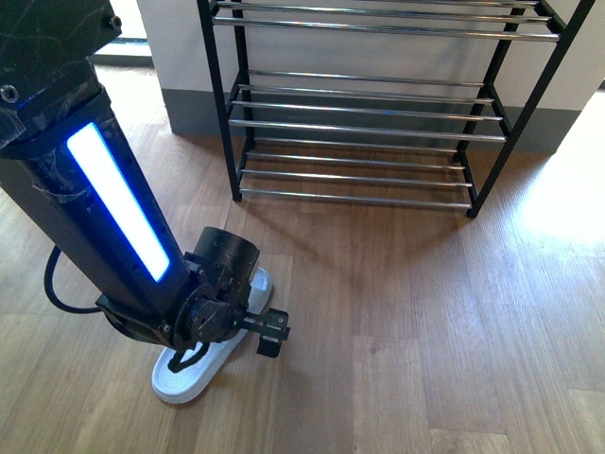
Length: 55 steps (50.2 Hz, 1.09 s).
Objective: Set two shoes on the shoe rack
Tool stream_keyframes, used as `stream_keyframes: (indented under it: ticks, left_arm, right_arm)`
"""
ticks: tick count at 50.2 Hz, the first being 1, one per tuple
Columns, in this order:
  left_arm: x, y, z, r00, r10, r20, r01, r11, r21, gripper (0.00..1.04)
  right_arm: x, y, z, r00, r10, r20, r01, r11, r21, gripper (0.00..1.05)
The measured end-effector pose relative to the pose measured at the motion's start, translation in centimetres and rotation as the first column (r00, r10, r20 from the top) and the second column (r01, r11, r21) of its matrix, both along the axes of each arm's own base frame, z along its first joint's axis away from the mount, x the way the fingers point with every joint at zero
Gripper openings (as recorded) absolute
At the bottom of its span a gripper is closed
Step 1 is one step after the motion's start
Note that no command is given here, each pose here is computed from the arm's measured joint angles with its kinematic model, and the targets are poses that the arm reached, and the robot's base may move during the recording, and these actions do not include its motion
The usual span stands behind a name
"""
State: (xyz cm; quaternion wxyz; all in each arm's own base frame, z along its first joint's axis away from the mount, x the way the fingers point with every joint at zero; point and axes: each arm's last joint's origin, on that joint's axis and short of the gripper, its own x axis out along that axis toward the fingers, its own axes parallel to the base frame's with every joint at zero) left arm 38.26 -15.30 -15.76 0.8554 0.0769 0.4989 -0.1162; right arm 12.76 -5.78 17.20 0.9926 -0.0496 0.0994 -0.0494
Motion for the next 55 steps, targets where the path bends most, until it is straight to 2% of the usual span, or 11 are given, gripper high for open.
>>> stream_keyframes:
  ticks: [18,32,39,45,47,53,55]
  left_arm:
    - [0.0,-0.1,-0.8,0.999,0.025,0.024,-0.024,0.999,-0.024,0.95]
    - [-0.2,0.2,-1.6,0.995,0.056,0.084,-0.057,0.998,0.006,0.94]
    - [-0.2,0.3,-1.6,0.993,0.062,0.101,-0.063,0.998,0.011,0.78]
    - [-0.3,0.4,-1.7,0.994,0.057,0.094,-0.057,0.998,-0.001,0.56]
    - [-0.3,0.4,-1.7,0.994,0.058,0.094,-0.058,0.998,0.001,0.53]
    - [-0.5,0.5,-1.9,0.994,0.067,0.085,-0.067,0.998,-0.002,0.3]
    - [-0.5,0.5,-1.9,0.994,0.068,0.085,-0.068,0.998,-0.003,0.26]
  right_arm:
    - [0.0,0.0,0.0,1.0,0.0,0.0,0.0,1.0,0.0,0.02]
    - [0.0,0.0,0.0,1.0,0.0,0.0,0.0,1.0,0.0,0.02]
    - [0.0,0.0,0.0,1.0,0.0,0.0,0.0,1.0,0.0,0.02]
    - [0.0,0.0,0.0,1.0,0.0,0.0,0.0,1.0,0.0,0.02]
    - [0.0,0.0,0.0,1.0,0.0,0.0,0.0,1.0,0.0,0.02]
    - [0.0,0.0,0.0,1.0,0.0,0.0,0.0,1.0,0.0,0.02]
    - [0.0,0.0,0.0,1.0,0.0,0.0,0.0,1.0,0.0,0.02]
